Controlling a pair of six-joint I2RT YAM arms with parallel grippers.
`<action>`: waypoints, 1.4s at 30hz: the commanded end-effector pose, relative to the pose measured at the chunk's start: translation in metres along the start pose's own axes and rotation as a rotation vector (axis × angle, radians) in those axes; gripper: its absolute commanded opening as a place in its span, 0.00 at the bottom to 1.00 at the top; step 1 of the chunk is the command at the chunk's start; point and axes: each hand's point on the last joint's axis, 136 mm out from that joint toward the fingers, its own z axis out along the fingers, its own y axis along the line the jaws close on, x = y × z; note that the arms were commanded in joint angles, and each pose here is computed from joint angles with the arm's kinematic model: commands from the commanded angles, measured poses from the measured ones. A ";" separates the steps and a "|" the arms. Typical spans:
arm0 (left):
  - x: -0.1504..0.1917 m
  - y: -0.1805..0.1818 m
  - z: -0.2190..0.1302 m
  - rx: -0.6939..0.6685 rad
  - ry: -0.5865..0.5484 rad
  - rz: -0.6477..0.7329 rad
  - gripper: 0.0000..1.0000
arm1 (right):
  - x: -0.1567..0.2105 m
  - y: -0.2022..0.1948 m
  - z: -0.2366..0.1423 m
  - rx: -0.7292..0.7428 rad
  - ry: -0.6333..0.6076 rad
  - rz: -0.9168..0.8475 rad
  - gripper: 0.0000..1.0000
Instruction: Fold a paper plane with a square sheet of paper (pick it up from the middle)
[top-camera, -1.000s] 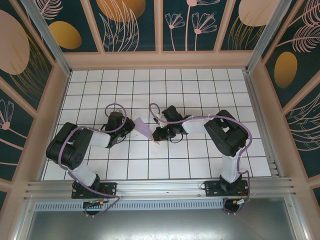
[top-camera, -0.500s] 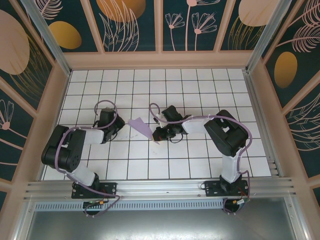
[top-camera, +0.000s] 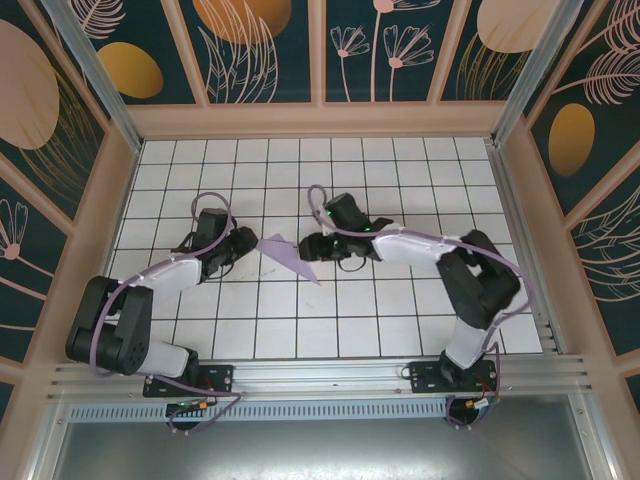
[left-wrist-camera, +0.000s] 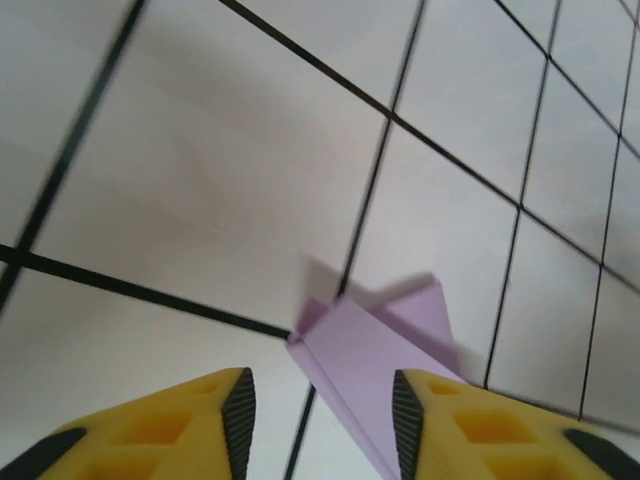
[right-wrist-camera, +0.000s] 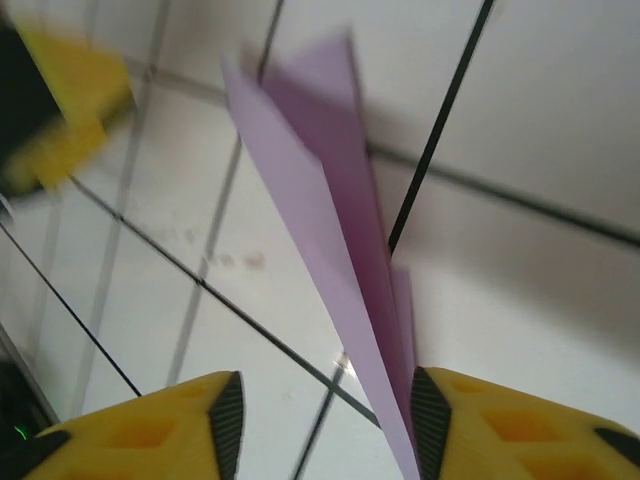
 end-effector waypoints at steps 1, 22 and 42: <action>0.016 -0.011 -0.011 -0.004 0.078 0.041 0.51 | -0.029 -0.033 -0.036 0.096 -0.143 0.112 0.58; 0.059 -0.075 0.021 -0.305 0.062 0.202 0.97 | -0.016 -0.166 -0.058 0.407 -0.243 0.208 0.94; 0.090 -0.054 0.016 -0.379 0.035 0.028 0.52 | -0.008 -0.169 -0.046 0.401 -0.190 0.230 0.91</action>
